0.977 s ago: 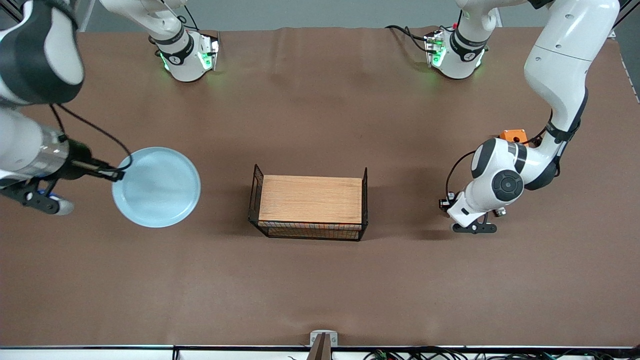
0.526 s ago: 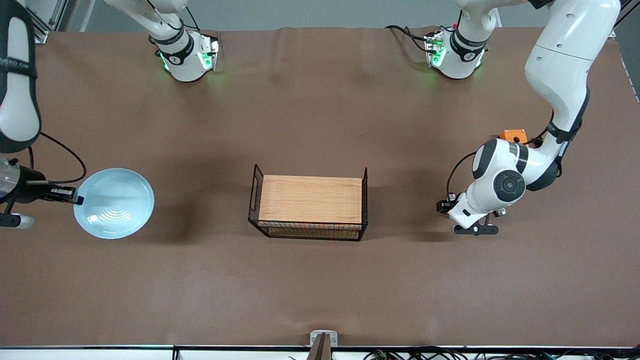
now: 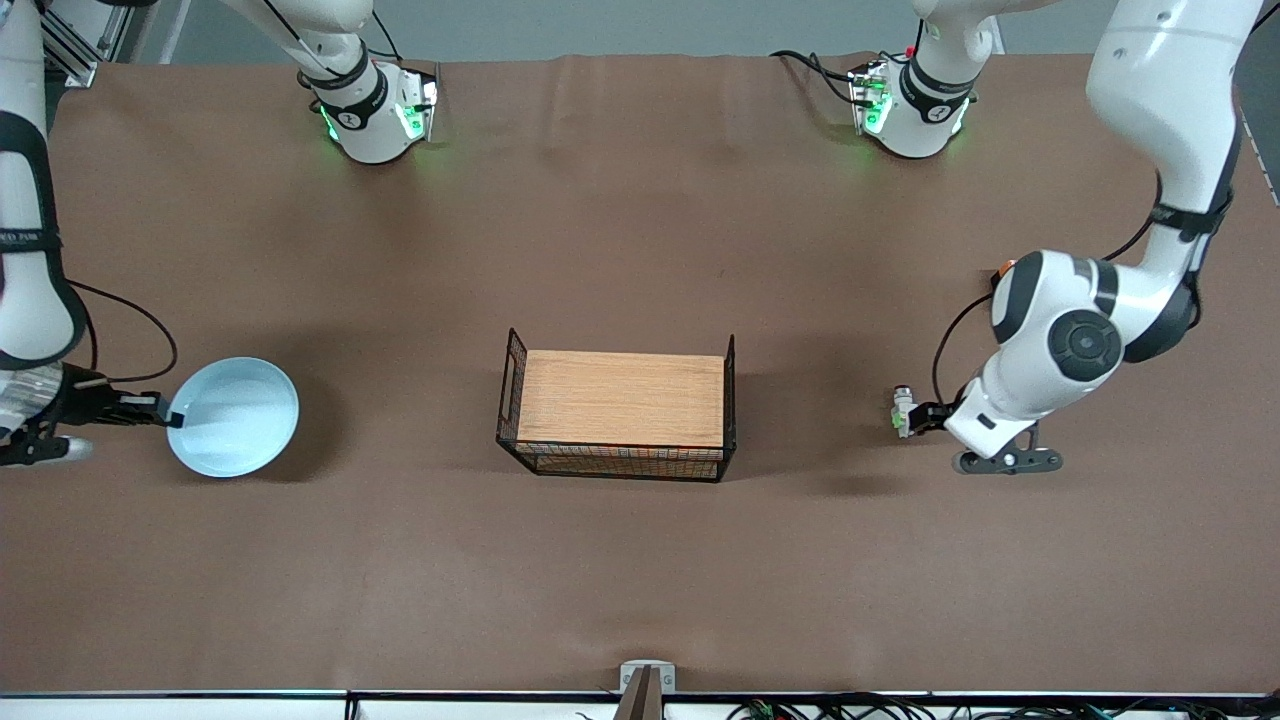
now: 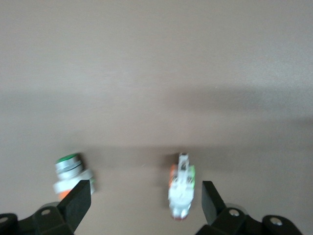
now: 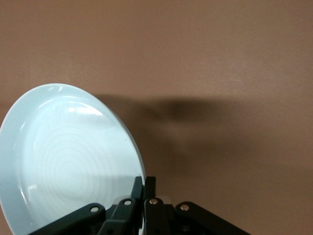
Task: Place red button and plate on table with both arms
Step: 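Lower the button onto the table while the right gripper lowers the plate, then open the left gripper and withdraw while the right gripper sets the plate down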
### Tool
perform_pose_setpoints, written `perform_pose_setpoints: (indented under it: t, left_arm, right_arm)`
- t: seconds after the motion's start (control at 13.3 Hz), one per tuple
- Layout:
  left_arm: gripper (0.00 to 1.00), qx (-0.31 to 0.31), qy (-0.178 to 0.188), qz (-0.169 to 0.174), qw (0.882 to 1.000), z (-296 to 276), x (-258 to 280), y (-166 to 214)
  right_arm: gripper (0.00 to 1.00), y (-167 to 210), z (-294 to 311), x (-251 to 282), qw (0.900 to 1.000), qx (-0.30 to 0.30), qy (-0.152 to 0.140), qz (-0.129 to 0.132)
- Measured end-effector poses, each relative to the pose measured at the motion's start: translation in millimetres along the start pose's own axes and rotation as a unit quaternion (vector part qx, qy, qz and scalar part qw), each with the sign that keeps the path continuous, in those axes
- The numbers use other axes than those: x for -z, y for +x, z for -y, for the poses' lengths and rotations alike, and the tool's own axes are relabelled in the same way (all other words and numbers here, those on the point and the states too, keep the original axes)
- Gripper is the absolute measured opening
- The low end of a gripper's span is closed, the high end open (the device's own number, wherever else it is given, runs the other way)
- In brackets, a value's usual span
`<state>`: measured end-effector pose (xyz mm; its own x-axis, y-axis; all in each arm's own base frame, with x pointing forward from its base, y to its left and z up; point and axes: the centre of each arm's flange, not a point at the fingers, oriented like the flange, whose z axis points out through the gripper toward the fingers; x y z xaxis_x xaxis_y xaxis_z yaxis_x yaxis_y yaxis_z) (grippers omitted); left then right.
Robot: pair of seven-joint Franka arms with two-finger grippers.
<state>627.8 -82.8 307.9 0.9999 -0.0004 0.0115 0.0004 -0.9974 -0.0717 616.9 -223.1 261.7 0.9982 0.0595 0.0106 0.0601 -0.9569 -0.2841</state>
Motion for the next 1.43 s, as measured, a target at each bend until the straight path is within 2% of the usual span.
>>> perform_pose_setpoints:
  t: [0.15,0.3,0.53,0.75,0.83,1.13,1.35,1.43]
  left_arm:
    - [1.00,0.002,0.009,-0.007,1.000,20,37,-3]
    - [1.00,0.000,0.001,-0.010,1.000,47,65,-7]
    - [1.00,-0.002,-0.022,-0.001,1.000,90,97,-18]
    - [1.00,0.008,-0.022,-0.011,1.000,110,133,-32]
    - [1.00,0.009,-0.022,-0.015,1.000,109,144,-36]
    - [1.00,0.010,-0.022,-0.021,1.000,100,178,-52]
    - [1.00,0.005,-0.018,-0.024,1.000,94,187,-59]
    - [1.00,0.005,-0.018,-0.024,1.000,94,188,-60]
  right_arm:
    - [0.03,-2,-12,-36,1.000,0.007,0.016,0.002]
    - [0.03,-5,-21,-59,1.000,0.008,0.019,0.005]
    - [0.03,-6,-22,-71,1.000,0.007,0.022,0.012]
    - [0.07,-7,-21,-80,0.999,0.008,0.026,0.017]
    - [0.14,-6,-20,-81,0.999,0.010,0.026,0.017]
    - [0.58,13,-7,-63,0.999,0.028,0.021,-0.001]
    - [0.91,27,28,-15,0.998,0.054,0.023,-0.001]
    - [1.00,28,42,6,0.998,0.054,0.012,0.007]
